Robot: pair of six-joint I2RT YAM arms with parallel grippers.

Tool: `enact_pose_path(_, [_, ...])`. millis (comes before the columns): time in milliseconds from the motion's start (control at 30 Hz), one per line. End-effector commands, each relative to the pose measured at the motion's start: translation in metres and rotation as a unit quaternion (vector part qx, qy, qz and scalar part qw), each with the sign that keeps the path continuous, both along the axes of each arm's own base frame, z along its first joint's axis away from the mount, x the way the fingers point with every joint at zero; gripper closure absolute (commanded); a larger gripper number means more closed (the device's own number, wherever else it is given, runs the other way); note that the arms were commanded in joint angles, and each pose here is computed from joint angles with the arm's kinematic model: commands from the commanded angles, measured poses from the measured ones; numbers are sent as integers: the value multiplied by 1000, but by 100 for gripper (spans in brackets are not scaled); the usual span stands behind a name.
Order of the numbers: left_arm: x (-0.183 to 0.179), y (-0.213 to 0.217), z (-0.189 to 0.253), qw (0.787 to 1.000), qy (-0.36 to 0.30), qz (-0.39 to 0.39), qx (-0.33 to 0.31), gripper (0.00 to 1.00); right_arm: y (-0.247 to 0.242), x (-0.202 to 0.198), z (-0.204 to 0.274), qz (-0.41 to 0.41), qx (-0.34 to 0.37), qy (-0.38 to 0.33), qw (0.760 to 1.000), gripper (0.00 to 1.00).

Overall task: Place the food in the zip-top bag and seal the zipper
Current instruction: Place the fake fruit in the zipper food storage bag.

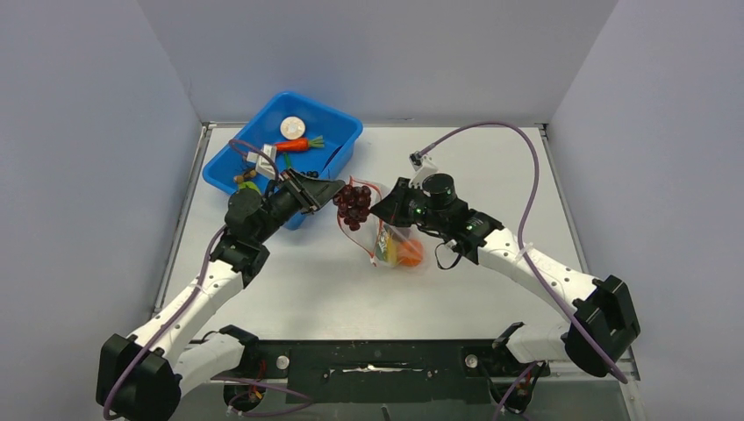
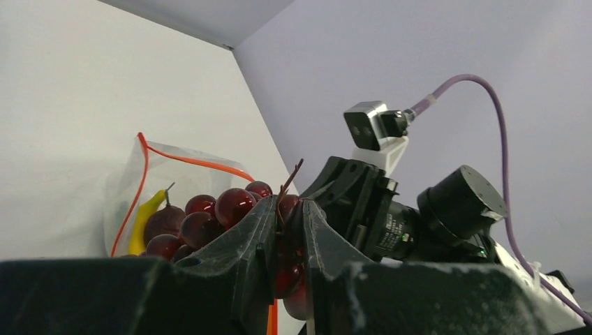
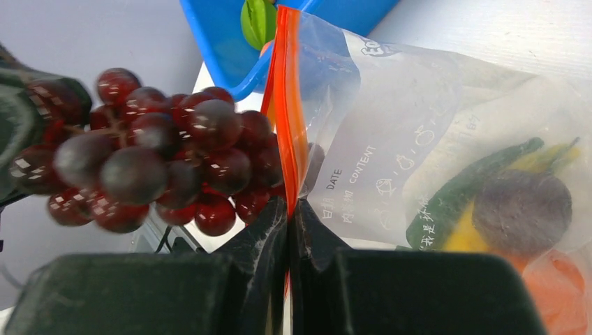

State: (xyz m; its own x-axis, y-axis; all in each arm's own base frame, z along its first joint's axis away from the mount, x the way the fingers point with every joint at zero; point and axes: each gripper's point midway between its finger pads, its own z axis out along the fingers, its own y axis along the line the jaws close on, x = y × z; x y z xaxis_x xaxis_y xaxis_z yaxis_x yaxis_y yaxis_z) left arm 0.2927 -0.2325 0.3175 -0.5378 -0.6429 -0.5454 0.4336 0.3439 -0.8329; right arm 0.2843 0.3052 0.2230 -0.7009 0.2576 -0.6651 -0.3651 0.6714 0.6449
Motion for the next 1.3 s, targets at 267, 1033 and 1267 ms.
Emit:
enact_pose_path(267, [16, -5, -25, 998, 20, 32, 50, 97, 12, -4, 60, 21, 49, -81, 995, 100])
enact_pose_path(1033, [6, -31, -44, 985, 43, -36, 163, 48, 1, -1, 60, 0, 28, -88, 996, 100])
enact_pose_path(1267, [4, -2, -46, 972, 44, 18, 230, 48, -12, 0, 66, -18, 32, -91, 995, 100])
